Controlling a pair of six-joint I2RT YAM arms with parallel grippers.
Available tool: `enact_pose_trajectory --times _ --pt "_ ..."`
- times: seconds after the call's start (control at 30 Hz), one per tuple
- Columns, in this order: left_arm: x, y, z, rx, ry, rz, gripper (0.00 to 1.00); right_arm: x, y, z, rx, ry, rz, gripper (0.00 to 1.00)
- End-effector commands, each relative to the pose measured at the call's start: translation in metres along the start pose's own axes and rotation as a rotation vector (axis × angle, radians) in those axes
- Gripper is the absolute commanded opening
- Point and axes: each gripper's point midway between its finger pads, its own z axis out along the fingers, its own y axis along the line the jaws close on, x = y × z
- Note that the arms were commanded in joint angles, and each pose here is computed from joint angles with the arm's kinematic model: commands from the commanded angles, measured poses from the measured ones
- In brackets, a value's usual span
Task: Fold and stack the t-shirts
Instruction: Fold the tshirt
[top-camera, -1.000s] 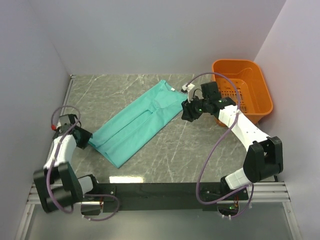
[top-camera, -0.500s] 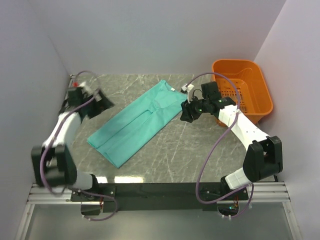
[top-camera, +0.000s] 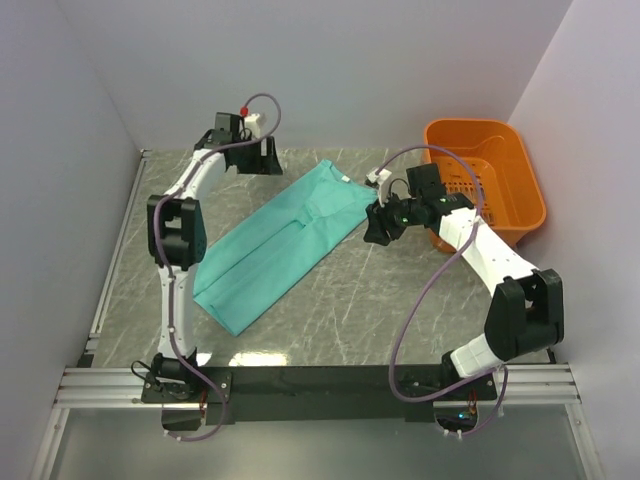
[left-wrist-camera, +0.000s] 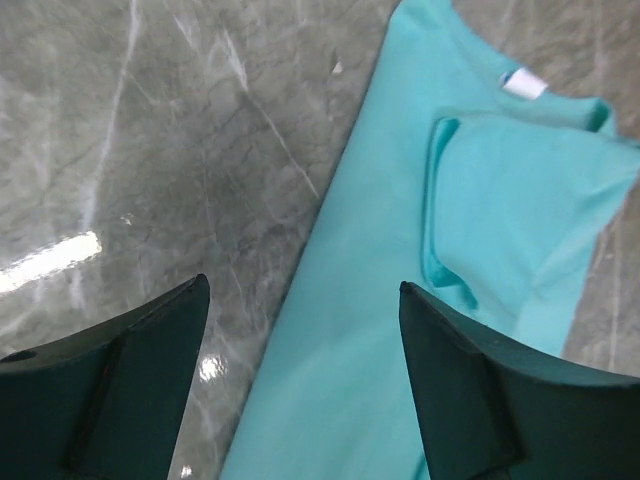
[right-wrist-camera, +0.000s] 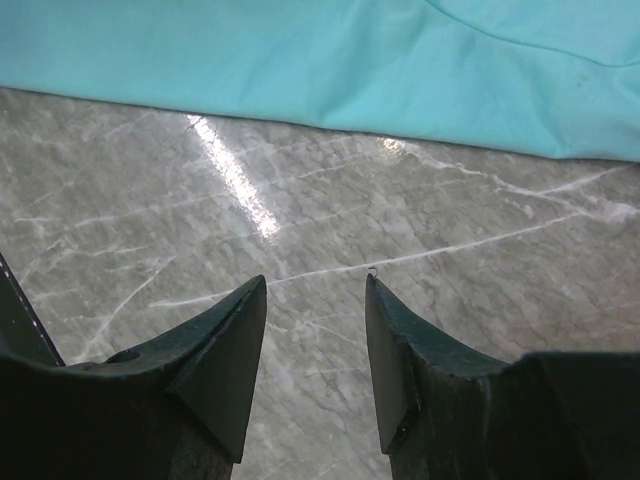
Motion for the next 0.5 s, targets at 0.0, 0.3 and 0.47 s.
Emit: enact_pose_trajectory --times 0.0,0.3,0.47 --pt "0.001 -0.01 0.014 0.056 0.031 0.043 0.81 -0.004 -0.005 -0.001 -0.002 -0.009 0.001 0.52" --pt "0.016 -0.024 0.054 0.112 0.052 0.036 0.77 0.002 -0.01 0.004 -0.005 0.013 0.019 0.52" --pt "0.03 -0.012 0.072 0.065 0.075 0.01 0.72 0.003 -0.011 0.003 -0.006 0.012 0.026 0.52"
